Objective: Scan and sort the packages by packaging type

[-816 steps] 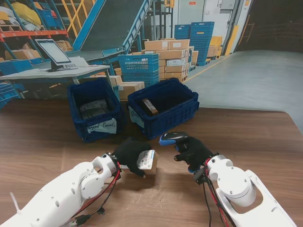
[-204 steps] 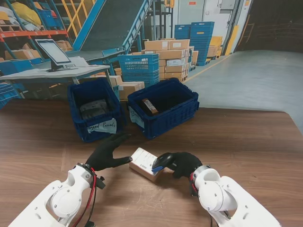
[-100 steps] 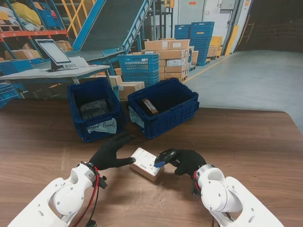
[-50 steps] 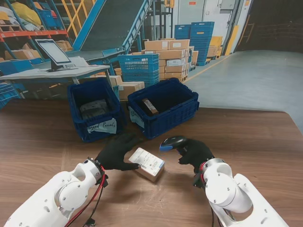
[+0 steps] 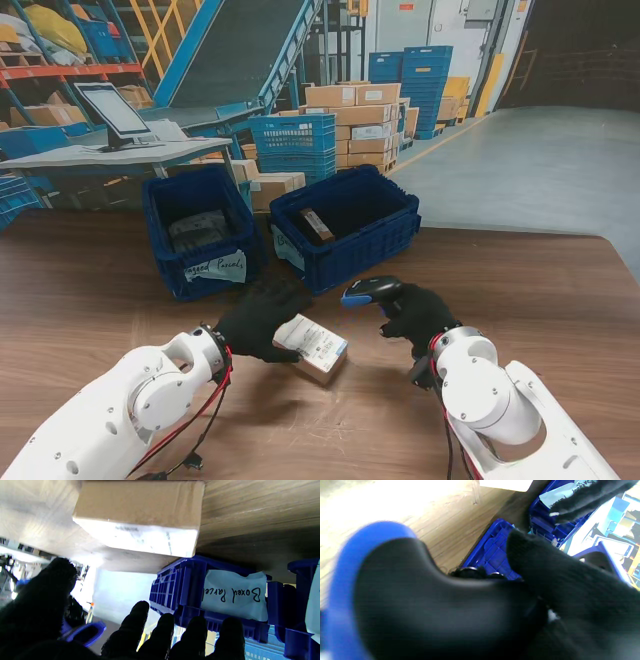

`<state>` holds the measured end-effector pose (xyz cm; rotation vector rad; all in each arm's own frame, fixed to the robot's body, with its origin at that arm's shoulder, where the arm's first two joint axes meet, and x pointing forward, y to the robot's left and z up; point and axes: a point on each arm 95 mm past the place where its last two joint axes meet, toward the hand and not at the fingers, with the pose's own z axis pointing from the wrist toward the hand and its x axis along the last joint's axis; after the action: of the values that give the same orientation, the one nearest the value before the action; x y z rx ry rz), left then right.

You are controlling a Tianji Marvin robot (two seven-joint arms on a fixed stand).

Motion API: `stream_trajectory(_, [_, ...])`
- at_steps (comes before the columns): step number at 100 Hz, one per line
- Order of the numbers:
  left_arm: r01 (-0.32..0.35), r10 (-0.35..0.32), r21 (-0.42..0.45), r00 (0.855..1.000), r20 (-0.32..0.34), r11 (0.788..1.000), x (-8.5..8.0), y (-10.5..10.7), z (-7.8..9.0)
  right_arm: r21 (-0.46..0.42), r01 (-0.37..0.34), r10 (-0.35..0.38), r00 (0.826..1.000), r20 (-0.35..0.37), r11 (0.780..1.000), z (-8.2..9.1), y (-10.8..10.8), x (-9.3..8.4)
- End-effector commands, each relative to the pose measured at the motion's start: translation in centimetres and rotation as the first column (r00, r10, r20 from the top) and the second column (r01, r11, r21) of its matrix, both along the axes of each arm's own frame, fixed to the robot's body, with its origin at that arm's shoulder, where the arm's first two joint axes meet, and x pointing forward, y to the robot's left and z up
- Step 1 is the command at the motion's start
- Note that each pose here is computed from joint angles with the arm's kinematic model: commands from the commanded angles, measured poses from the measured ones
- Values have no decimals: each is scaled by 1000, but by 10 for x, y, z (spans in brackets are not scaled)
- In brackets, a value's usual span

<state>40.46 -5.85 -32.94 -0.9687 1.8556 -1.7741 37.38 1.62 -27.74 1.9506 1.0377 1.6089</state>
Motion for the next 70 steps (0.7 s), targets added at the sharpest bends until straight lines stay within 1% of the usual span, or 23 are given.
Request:
stream_trajectory(1, [22,-22,43,1000,1,999,0,-3,2,13,-15,15,1000,1,1000,4,4,-2])
stream_trajectory(16, [45,-45,84,999,7,995,2,-6,1,20,-18,18,1000,0,1000,6,2,-3])
stream_trajectory(25, [61,-61,101,998,-3,993,4,-9,0,20,-19,19,1000,-3,1000,7,0,-4])
stream_trajectory(37, [93,-96,155,995,14,984,8,-16,-2,26,-18,18,1000,-9,999,6,-3,-6])
stream_trajectory(45, [111,-115,170,993,12,979,12,-19,-3,35,-14,14,1000,-14,999,5,-5,-7])
stream_trajectory(52, [126,-130,182,991,9,975,14,-22,-3,39,-12,13,1000,-18,999,4,-6,-7])
stream_trajectory(61, [140,-148,209,989,22,968,17,-24,-2,40,-19,21,999,-27,999,1,-8,-6])
stream_trajectory(70, [153,-159,226,987,9,962,20,-27,-4,46,-24,26,999,-34,999,-3,-8,-6])
